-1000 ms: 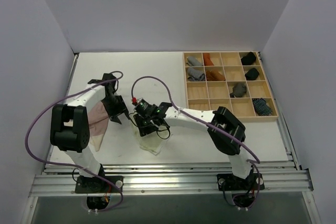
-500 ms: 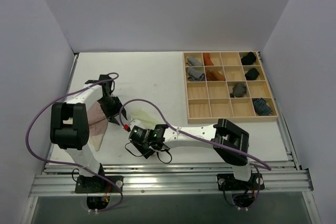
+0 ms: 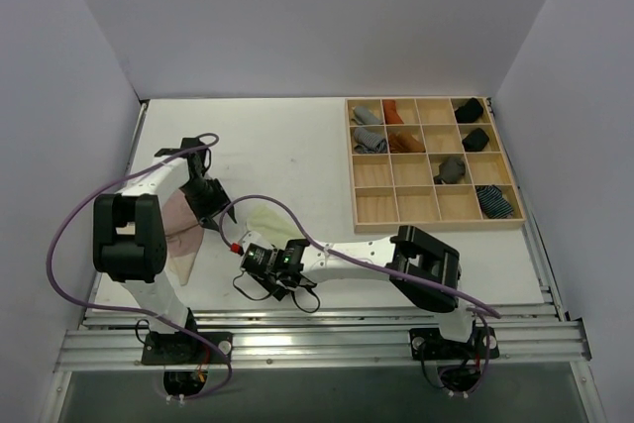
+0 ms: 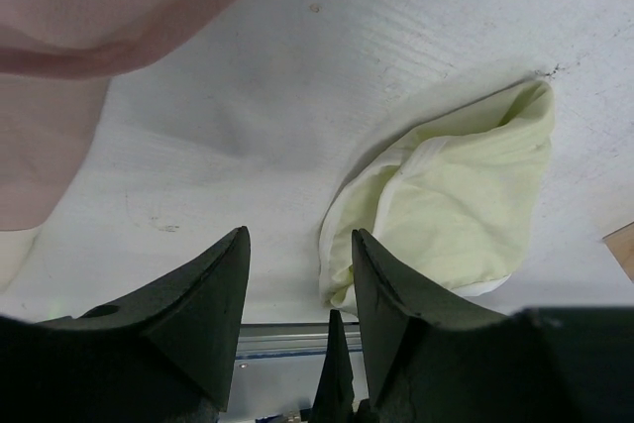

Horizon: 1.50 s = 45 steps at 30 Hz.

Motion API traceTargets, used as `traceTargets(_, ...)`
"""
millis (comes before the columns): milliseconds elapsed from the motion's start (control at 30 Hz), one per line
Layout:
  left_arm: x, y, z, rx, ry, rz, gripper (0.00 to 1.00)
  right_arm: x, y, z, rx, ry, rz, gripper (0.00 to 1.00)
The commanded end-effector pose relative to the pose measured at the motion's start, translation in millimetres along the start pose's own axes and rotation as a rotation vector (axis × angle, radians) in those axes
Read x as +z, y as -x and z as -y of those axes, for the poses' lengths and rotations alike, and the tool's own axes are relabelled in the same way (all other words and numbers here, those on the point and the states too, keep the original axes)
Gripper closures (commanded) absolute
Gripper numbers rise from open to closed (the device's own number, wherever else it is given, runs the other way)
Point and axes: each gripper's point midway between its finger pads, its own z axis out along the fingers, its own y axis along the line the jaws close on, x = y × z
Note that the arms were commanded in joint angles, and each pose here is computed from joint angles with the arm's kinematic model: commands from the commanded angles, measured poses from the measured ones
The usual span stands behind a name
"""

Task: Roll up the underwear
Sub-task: Fold the underwear

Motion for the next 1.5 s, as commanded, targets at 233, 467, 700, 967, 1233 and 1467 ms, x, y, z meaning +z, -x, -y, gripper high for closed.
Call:
traceTargets(233,-18.4,29.4,-15.5,-0.068,-0.016,0.055,0.46,6.9,10.5,-1.7,-0.013,0.019,-0.001,0.95)
traceTargets(467,-29.4,29.7,-24.0,-0.106,-0.036,0.057,0.46,-31.8,50.1,-19.0,0.144,0.259,0.086,1.0)
traceTargets(700,-25.5,12.5,-11.2,-0.12,-0.091,0.021,0.46,-38.2,59.2,15.7,0.348,0.393,0.135,1.0)
traceTargets(967,-26.0,-6.2,31.9,-0.077,-0.191,0.013,0.44,-36.1,57.3,40.2,0.47,0.474,0.177,1.0)
traceTargets(1233,-26.4,7.0,65.0,-0.028,-0.19,0.027,0.43,-40.8,63.6,55.2,0.442,0.469,0.192,1.0)
traceTargets(1467,-34.4,17.9,124.3,0.09,-0.351,0.031,0.63,-42.1,50.9,55.7,0.431,0.46,0.161,1.0)
